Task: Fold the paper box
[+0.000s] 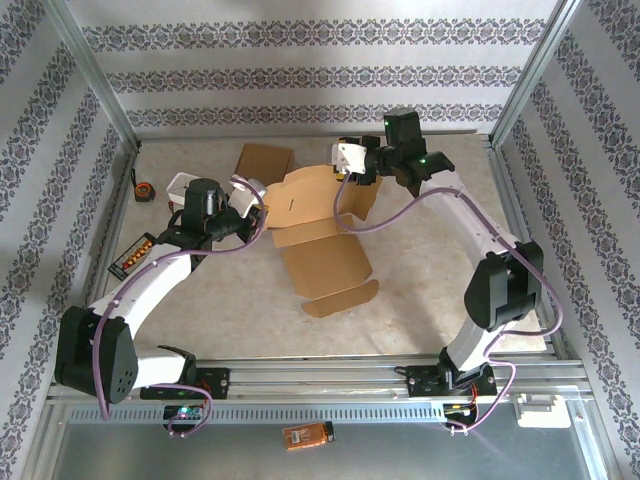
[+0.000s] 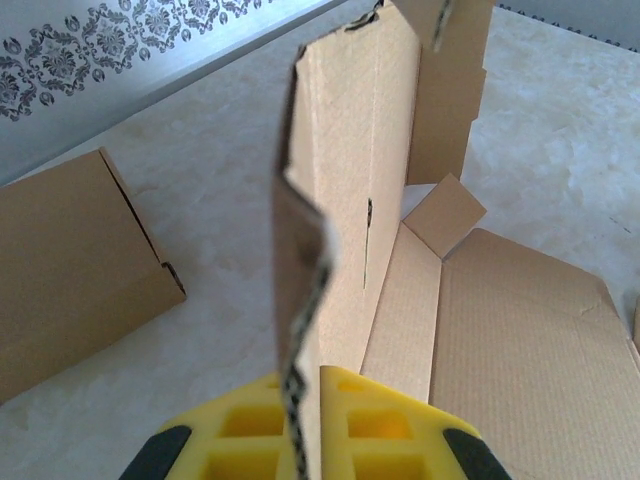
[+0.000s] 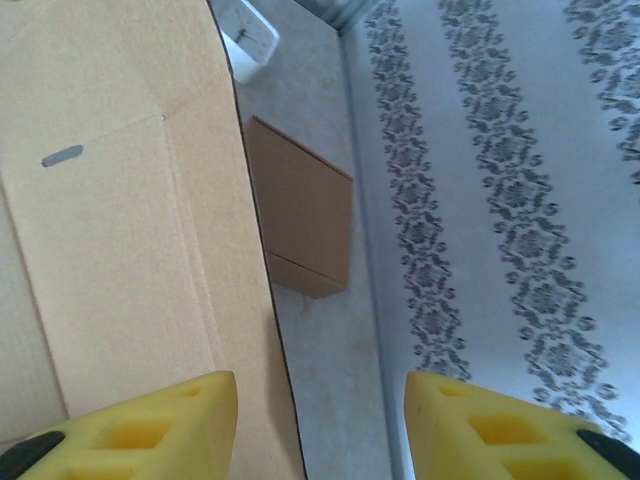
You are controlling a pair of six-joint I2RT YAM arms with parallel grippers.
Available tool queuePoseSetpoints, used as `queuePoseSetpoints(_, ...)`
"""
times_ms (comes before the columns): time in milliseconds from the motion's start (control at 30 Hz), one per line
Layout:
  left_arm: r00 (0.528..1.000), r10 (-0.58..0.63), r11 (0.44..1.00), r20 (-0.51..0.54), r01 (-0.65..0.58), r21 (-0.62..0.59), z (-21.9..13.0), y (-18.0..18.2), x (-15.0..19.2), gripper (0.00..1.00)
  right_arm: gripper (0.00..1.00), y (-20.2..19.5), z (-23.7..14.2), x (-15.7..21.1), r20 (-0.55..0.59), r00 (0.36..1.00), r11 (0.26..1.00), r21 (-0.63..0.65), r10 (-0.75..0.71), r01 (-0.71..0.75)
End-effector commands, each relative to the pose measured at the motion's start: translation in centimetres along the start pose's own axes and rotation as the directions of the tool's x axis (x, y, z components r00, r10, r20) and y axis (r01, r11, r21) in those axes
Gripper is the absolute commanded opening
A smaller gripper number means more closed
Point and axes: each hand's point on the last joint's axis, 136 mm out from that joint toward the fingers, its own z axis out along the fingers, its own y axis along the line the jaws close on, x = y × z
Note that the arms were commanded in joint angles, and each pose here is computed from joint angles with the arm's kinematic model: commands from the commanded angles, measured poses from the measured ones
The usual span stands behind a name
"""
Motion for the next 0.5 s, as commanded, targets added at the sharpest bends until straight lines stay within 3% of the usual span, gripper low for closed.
queuePoseSetpoints(0, 0.997, 0.065, 0.998, 0.041, -0.065, -0.010, -0.6, -0.4, -1.3, 0.00, 0.44, 1.9, 0.1, -0.9, 0.073, 0.997, 0.990, -0.141, 0.039, -0.029)
queuePoseSetpoints(100, 0.997, 0.069, 0.998, 0.043, -0.069, -0.002, -0.5, -0.5, -1.4, 0.00, 0.40, 2.7, 0.7, -0.2, 0.038, 0.998, 0.977, -0.209, 0.043, -0.034)
queuePoseSetpoints(167, 0.997, 0.071, 0.997, 0.039, -0.071, -0.003, -0.5, -0.5, -1.4, 0.00, 0.25, 2.8, 1.3, -0.1, 0.029, 0.999, 0.977, -0.213, 0.034, -0.027)
queuePoseSetpoints(233, 0.997, 0.067, 0.998, 0.036, -0.067, -0.009, -0.4, -0.4, -1.3, 0.00, 0.00, 2.6, 1.6, -0.4, 0.027, 0.999, 0.980, -0.198, 0.024, -0.018)
queuePoseSetpoints(300, 0.999, 0.034, 0.999, 0.031, -0.033, -0.039, -0.5, 0.2, -1.5, 0.00, 0.00, 2.4, 1.6, -0.7, 0.002, 1.000, 0.984, -0.176, 0.004, -0.003)
queuePoseSetpoints(333, 0.999, -0.013, 0.997, 0.031, 0.015, -0.069, -0.7, 0.7, -1.8, 0.08, 0.00, 2.4, 1.6, -0.7, -0.034, 0.999, 0.987, -0.158, -0.022, 0.016)
queuePoseSetpoints(400, 0.984, -0.159, 0.978, 0.080, 0.168, -0.126, -1.8, 1.7, -3.1, 0.49, 0.00, 1.4, 1.9, -0.5, -0.130, 0.990, 0.997, -0.054, -0.062, 0.055)
queuePoseSetpoints(467, 0.914, -0.363, 0.904, 0.180, 0.392, -0.170, -3.9, 2.6, -4.6, 0.77, 0.00, 0.3, 1.8, -0.6, -0.209, 0.972, 0.987, 0.095, -0.108, 0.130)
